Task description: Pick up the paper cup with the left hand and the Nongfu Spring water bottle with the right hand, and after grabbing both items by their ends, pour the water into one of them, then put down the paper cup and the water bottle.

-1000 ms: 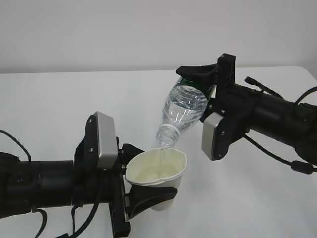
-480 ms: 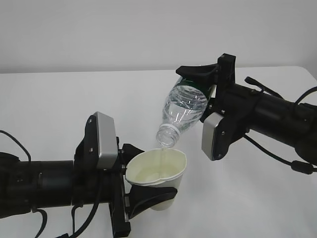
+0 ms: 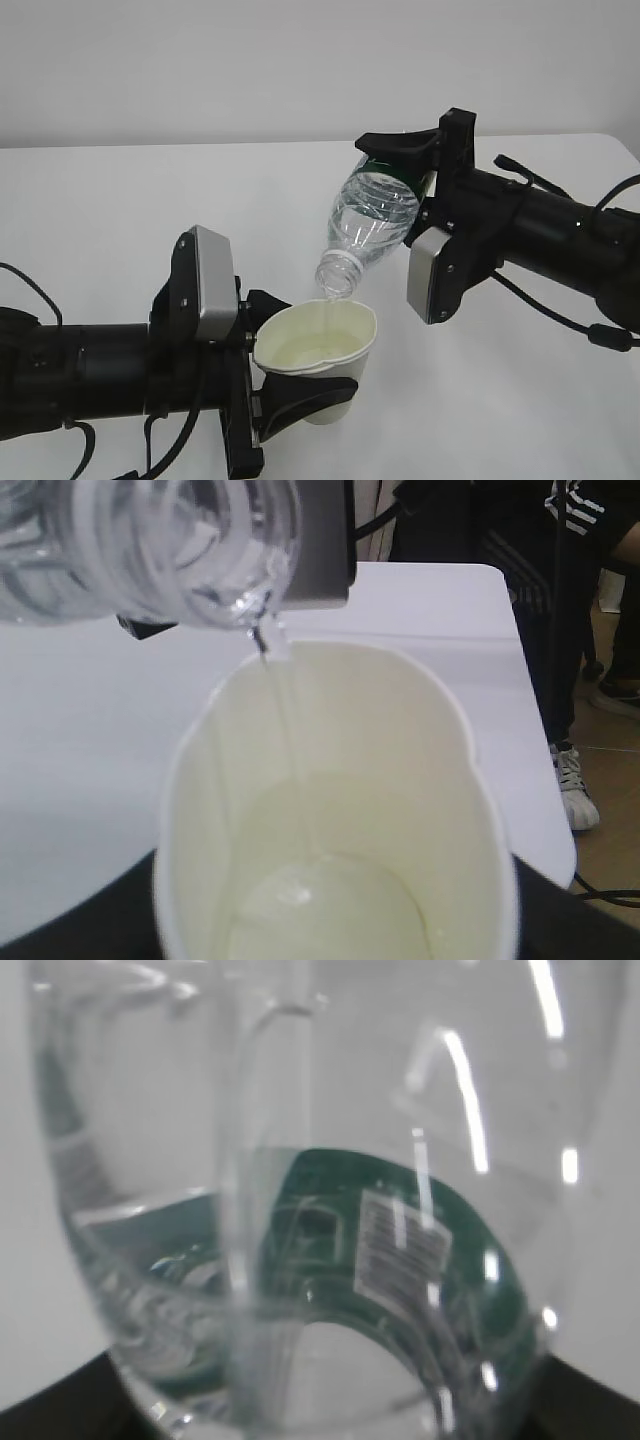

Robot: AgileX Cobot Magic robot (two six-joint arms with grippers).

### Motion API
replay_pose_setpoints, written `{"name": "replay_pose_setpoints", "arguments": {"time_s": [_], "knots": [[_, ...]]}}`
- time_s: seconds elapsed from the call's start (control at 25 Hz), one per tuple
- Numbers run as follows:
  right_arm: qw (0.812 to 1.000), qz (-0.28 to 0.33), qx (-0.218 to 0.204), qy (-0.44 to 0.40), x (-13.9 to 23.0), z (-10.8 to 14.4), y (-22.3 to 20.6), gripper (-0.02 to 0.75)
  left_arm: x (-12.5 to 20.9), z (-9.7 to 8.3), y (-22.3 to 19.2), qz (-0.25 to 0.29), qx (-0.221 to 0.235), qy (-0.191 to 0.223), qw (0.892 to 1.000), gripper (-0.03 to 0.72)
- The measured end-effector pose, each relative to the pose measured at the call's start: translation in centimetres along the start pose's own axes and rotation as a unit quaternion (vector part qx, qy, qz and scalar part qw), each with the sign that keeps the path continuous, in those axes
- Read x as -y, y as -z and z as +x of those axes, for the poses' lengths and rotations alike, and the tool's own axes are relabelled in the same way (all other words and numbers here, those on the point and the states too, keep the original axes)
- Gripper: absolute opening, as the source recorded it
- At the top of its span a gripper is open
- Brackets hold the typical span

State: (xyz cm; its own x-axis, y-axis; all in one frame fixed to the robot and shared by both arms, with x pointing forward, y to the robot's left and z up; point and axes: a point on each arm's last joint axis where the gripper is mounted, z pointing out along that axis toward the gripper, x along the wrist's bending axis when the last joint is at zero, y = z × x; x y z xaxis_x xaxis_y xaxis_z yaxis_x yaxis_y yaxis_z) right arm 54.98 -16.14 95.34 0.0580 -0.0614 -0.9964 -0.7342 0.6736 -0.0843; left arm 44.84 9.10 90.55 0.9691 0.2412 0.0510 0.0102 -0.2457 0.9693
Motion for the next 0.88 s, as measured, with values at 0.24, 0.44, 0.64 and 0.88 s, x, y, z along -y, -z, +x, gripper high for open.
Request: {"name": "replay_pose_setpoints", "arguments": {"time_s": [0.24,0.44,0.64,0.88], "knots": [[1.0,0.0,0.0,0.0,0.0,0.0,0.0,0.458,0.0,0.0,0.0,0.0,0.0,0.0,1.0,0.419],[1.0,0.0,0.0,0.001,0.0,0.0,0.0,0.459,0.0,0.0,0.0,0.0,0.0,0.0,1.0,0.419],[1.0,0.0,0.0,0.002,0.0,0.0,0.0,0.459,0.0,0.0,0.0,0.0,0.0,0.0,1.0,0.419],[1.0,0.0,0.0,0.007,0.0,0.0,0.0,0.458,0.0,0.0,0.0,0.0,0.0,0.0,1.0,0.419]]}}
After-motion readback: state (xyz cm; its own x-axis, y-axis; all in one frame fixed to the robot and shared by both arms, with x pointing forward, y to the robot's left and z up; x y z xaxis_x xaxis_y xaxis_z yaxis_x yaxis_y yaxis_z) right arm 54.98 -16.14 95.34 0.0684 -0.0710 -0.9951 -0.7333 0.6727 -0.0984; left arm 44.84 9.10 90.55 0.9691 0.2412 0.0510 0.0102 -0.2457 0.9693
